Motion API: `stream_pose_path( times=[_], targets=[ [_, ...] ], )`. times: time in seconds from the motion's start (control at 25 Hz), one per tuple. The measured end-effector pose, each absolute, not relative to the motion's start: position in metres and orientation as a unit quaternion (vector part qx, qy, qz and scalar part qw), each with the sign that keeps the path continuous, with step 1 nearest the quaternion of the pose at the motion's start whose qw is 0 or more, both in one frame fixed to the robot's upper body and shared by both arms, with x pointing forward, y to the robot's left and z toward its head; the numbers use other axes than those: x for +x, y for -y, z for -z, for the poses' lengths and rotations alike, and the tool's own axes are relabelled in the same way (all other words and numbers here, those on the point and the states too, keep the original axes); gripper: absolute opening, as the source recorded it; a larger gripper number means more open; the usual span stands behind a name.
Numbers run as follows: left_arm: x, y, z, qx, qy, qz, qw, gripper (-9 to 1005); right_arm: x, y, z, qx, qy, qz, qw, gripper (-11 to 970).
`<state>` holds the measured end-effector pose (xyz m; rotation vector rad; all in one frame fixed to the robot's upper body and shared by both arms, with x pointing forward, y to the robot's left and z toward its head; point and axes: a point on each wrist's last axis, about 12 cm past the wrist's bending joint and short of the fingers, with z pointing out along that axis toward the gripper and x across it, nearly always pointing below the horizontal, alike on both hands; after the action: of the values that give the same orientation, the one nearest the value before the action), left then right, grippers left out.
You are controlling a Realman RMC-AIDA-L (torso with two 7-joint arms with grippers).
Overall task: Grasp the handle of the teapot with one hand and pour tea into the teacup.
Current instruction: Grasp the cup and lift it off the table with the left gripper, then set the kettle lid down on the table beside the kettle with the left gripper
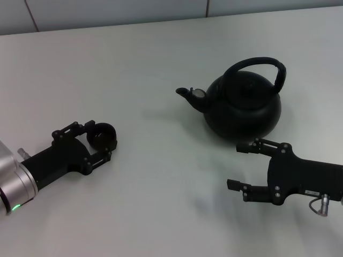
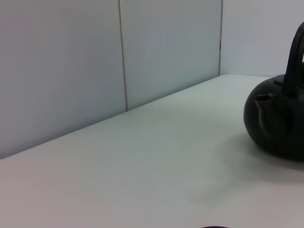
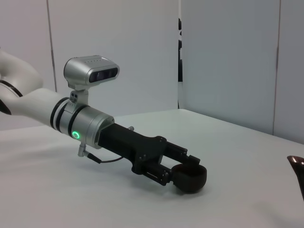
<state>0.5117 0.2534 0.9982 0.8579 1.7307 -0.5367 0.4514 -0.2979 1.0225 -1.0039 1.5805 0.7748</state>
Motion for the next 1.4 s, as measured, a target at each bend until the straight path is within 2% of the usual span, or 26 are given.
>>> stream_pose_path(
  times=[0.24, 0.48, 0.76, 1.4],
  targets=[
    [0.514, -0.249, -1.003, 0.366, -0.715, 0.237, 0.547, 691, 0.452, 0.298, -1.023, -0.42, -0.661, -0.324, 0.53, 813],
    [0.537, -0.217, -1.019, 0.402, -0.683, 0.267, 0.548, 694, 0.452, 0.298, -1.023, -0.419, -0.662, -0.324, 0.531, 813],
    [0.552, -0.194, -1.025, 0.42, -0.682, 0.272, 0.533, 710, 0.452, 0.298, -1.023, -0.418, -0.662, -0.325, 0.531, 814],
    [0.554, -0.195, -1.017, 0.416, -0.708, 0.25, 0.513, 745, 0.454, 0.295, -1.022, -0.42, -0.659, -0.325, 0.532, 813]
  ],
)
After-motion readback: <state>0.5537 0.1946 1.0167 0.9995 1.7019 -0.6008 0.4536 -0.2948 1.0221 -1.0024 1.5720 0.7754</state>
